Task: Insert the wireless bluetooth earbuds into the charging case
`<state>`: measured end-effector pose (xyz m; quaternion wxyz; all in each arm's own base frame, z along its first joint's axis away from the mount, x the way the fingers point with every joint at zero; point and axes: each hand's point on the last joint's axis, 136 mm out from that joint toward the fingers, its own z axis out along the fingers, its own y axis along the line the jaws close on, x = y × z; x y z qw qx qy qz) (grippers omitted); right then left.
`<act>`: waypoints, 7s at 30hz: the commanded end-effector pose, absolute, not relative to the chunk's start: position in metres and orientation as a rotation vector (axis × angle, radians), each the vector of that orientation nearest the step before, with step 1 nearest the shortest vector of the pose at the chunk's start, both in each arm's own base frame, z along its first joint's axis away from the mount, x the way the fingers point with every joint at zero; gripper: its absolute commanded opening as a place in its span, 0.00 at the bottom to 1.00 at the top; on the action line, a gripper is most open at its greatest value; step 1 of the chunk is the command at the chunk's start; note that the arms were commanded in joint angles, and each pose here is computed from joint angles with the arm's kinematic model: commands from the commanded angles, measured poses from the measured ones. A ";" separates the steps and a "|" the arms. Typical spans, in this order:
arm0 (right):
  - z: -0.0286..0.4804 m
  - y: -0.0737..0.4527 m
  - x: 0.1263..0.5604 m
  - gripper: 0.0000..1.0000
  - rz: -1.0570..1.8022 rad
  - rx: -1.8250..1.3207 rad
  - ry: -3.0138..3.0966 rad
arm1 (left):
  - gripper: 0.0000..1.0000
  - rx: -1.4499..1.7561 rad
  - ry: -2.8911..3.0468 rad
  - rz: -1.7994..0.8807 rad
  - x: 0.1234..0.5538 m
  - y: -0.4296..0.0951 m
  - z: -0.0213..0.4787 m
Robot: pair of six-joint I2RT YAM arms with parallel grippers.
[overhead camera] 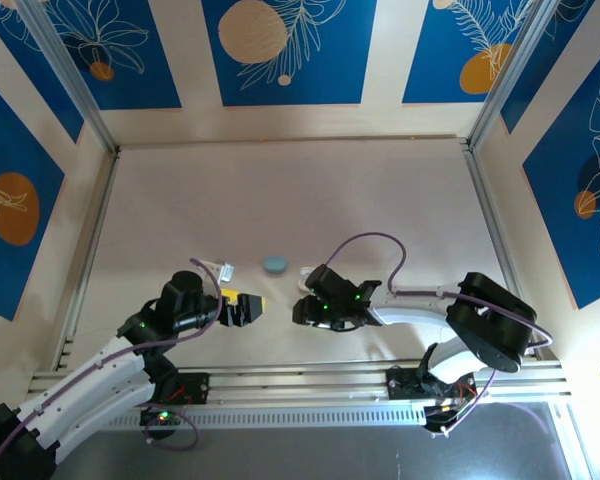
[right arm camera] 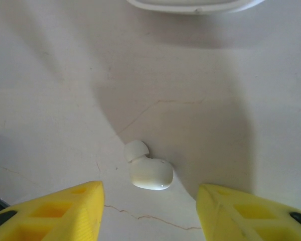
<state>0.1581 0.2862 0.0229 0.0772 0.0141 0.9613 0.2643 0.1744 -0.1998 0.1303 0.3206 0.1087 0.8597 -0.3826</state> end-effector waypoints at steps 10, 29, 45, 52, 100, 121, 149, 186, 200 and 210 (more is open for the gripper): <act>0.032 0.304 0.165 0.53 0.844 0.077 2.844 | 1.00 0.298 2.228 -1.008 0.176 -0.201 0.138; 0.034 0.320 0.197 0.52 0.884 0.094 2.818 | 1.00 0.300 2.248 -0.997 0.180 -0.204 0.132; 0.028 0.287 0.180 0.48 0.769 0.289 2.795 | 1.00 0.304 2.264 -1.026 0.181 -0.210 0.122; 0.029 0.293 0.177 0.44 0.822 0.321 2.776 | 1.00 0.297 2.266 -1.030 0.178 -0.207 0.121; 0.010 0.316 0.178 0.17 0.951 0.386 2.787 | 1.00 0.269 2.278 -1.033 0.178 -0.205 0.117; 0.063 0.270 0.213 0.13 0.851 0.364 2.670 | 1.00 0.237 2.218 -0.994 0.194 -0.203 0.133; 0.064 0.279 0.251 0.14 0.593 0.345 2.683 | 1.00 0.235 2.228 -0.996 0.197 -0.202 0.129; 0.044 0.279 0.259 0.14 0.392 0.332 2.733 | 1.00 0.219 2.230 -1.008 0.198 -0.197 0.126; 0.044 0.275 0.259 0.14 0.380 0.353 2.723 | 1.00 0.215 2.228 -1.013 0.198 -0.196 0.127; 0.052 0.272 0.259 0.14 0.402 0.366 2.696 | 1.00 0.212 2.229 -1.010 0.199 -0.196 0.126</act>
